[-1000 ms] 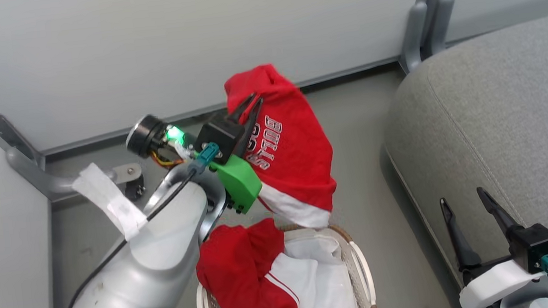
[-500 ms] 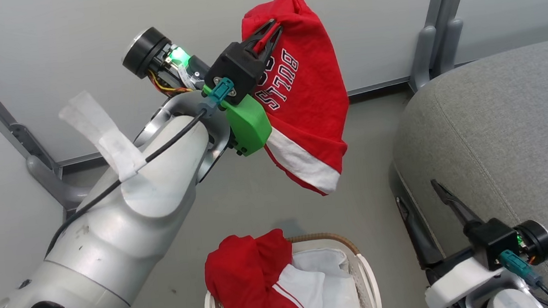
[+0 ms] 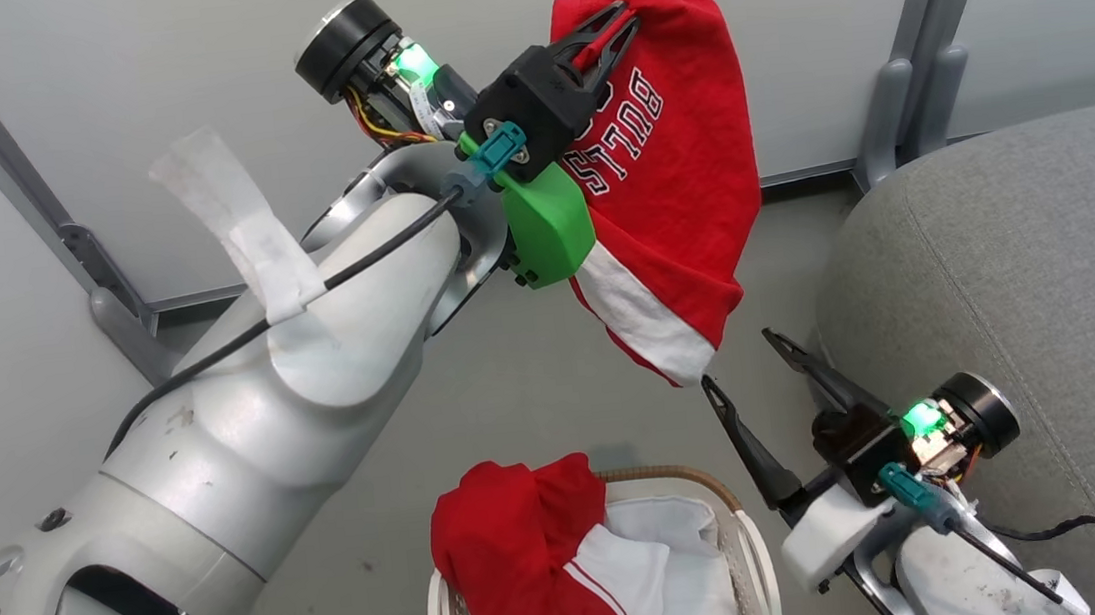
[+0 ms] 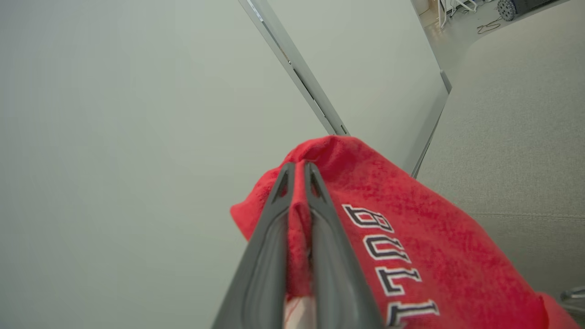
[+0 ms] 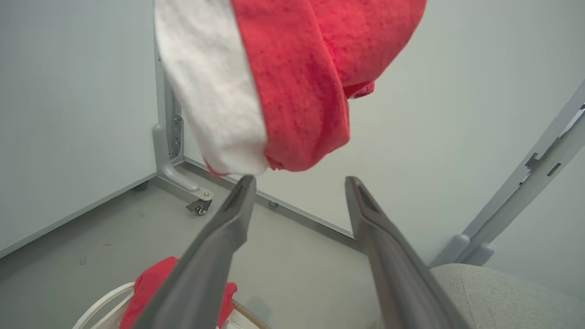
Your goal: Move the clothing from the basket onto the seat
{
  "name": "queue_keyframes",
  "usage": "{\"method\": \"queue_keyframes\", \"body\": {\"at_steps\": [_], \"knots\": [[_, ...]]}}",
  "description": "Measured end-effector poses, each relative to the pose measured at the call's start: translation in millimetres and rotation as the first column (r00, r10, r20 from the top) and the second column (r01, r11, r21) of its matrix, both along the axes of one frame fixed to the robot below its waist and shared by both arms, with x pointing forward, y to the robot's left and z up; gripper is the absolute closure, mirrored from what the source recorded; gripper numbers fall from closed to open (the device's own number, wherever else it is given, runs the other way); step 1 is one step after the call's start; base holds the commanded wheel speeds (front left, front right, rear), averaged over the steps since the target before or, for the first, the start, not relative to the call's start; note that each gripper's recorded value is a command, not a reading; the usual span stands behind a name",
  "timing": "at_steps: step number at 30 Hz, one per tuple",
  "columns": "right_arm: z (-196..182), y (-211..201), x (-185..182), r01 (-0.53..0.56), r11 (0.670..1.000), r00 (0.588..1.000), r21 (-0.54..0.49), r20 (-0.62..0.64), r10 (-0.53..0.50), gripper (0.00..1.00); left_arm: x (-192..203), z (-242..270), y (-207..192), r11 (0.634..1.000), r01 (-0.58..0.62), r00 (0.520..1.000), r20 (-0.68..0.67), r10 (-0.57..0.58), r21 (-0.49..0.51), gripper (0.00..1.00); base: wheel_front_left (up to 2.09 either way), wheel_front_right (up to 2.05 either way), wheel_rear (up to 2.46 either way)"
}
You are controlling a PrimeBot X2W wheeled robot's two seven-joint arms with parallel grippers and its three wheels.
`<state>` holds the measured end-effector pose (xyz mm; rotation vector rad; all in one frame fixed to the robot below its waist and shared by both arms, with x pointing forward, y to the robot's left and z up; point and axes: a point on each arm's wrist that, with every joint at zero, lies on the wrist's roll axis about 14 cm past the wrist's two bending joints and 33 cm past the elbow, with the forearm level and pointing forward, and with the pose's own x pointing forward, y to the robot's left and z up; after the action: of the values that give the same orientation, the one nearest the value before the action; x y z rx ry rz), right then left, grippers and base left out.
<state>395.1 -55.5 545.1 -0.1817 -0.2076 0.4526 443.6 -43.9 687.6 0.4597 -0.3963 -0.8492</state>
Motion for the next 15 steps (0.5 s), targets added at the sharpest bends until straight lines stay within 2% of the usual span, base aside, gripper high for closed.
{"method": "queue_keyframes", "body": {"at_steps": [3,7,15], "knots": [[-8.2,7.8,2.6,-0.023,0.999,1.0,-0.048,-0.014,0.023,0.0,-1.9,4.4,0.3,1.0,0.002,1.0,0.008,-0.002,0.001,1.0,0.0,0.0,0.0],[-6.5,15.4,6.6,-0.044,0.997,0.999,-0.059,-0.01,0.044,0.0,-3.7,5.1,1.2,1.0,0.004,1.0,0.009,-0.004,0.006,1.0,0.0,0.0,0.0],[38.3,12.3,17.6,-0.026,0.999,0.993,-0.023,0.114,0.028,0.0,-8.1,3.1,-0.7,1.0,0.016,1.0,0.002,-0.016,0.004,1.0,0.0,0.0,0.0]]}}
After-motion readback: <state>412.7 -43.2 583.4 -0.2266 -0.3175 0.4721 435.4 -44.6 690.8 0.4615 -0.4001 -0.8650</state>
